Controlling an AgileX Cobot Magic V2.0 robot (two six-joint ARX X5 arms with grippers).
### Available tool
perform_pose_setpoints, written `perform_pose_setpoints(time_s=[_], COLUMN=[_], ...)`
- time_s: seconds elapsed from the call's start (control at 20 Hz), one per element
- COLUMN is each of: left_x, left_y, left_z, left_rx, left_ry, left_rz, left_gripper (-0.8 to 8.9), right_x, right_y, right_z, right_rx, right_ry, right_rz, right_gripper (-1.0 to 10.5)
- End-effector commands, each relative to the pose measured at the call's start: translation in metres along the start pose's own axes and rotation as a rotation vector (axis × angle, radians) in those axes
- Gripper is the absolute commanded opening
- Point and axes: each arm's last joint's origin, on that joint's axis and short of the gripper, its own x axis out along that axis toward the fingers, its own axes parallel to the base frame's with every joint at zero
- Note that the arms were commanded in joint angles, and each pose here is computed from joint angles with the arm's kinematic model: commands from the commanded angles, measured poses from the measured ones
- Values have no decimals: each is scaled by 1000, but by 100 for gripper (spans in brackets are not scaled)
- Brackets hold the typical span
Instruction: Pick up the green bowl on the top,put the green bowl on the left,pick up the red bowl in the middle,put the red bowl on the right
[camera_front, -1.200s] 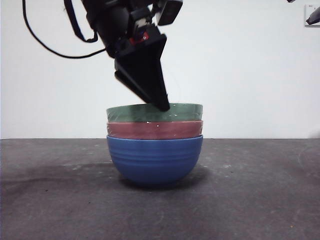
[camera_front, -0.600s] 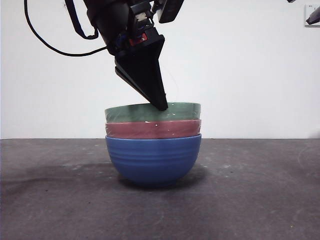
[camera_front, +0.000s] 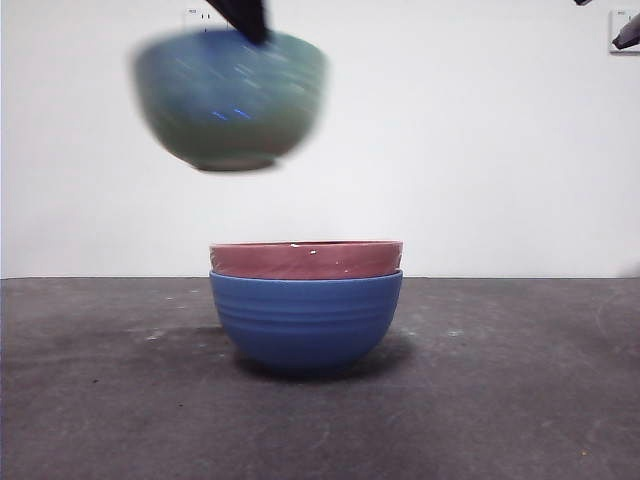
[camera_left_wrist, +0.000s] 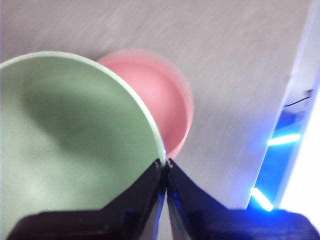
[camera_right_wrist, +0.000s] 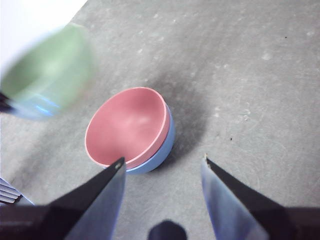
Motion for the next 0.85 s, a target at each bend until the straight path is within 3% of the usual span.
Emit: perform_pose_setpoints(time_s=[0.05,0.3,0.6,0.85], left_x=[-1,42,110,132], left_y=[6,4,-3,-5], left_z=[-19,-68,-99,-110], left_rx=[-128,-258,-286,-297], left_ry=[19,52,52,114], left_rz=[69,90,94,71], left_gripper=[-6,-6,-8,-3], right_x=[0,0,0,0], right_y=[0,0,0,0], right_z=[0,0,0,0], right_rx=[-6,-6,-5,-6], right_ry=[-1,-1,-1,-1], right_rz=[-2,-2,-1,-1], right_gripper=[249,249,248,249])
